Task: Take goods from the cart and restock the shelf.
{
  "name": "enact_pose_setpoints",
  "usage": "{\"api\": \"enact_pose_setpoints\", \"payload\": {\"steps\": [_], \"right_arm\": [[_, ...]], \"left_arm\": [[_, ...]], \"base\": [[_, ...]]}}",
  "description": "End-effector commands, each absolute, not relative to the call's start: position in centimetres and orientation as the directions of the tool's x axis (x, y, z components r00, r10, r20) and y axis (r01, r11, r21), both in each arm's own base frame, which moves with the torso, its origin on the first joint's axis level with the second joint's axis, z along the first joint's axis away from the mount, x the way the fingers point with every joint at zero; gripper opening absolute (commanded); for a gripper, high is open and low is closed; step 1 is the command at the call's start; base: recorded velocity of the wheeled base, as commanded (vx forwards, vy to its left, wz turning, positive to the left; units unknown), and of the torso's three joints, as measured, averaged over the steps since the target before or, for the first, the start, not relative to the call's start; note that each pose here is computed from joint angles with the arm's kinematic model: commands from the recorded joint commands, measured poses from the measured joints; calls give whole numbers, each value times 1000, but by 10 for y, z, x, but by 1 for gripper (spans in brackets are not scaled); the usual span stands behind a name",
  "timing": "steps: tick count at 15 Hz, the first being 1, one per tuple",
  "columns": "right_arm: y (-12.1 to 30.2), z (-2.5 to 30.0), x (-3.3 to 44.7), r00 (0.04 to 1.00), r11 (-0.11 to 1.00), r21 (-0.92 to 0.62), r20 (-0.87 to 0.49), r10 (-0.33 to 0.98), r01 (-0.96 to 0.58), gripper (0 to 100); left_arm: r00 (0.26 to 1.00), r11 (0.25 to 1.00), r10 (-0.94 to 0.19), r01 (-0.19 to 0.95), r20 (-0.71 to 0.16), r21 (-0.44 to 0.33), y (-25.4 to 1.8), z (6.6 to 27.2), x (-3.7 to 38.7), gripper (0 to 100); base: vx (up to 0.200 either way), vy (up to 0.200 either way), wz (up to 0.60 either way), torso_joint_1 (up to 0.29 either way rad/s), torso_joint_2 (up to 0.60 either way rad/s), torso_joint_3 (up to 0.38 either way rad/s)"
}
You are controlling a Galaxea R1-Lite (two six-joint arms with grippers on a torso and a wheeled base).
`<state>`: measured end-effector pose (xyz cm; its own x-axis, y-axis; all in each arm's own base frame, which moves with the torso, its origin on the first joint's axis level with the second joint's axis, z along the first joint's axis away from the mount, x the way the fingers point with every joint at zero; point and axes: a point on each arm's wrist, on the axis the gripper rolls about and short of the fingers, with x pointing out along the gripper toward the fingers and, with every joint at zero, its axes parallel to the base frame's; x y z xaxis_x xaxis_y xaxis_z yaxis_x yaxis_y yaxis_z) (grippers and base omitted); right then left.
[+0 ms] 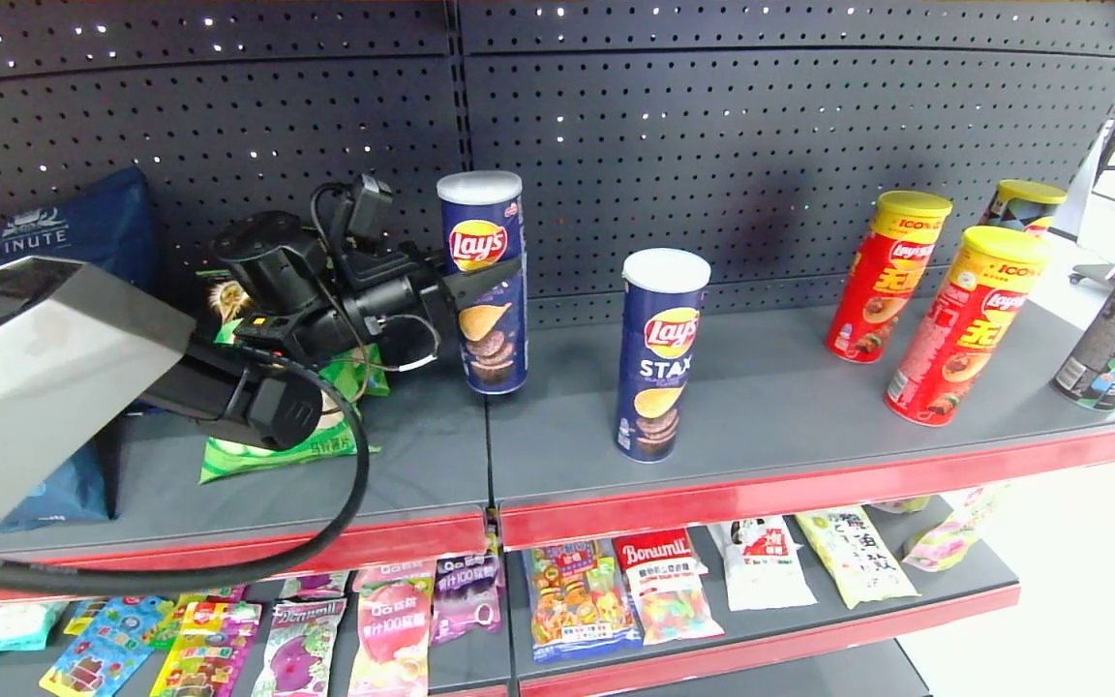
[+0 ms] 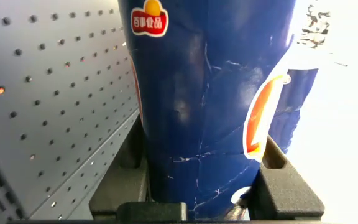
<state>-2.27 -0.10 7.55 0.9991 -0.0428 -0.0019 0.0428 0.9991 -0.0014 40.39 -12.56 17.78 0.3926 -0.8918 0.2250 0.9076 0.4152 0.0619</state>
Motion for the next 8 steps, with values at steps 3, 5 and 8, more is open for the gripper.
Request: {"api": "enact_pose_setpoints", "payload": {"steps": [3,5,8], "right_arm": [[-1,76,-23,999,999,-2,-2,-43,43,100],[-1,76,-23,999,999,-2,-2,-43,43,100],[-1,76,-23,999,999,-2,-2,-43,43,100]], "left_arm": [[364,383,-905,923,222,49,-141,166,404,0],[366,385,-903,922,224,47,-139,165,406,0],[372,393,-899,918,231,53,-135,162,408,0]], "base": [[0,0,0,0,0,0],[0,0,0,0,0,0],[0,0,0,0,0,0]]}}
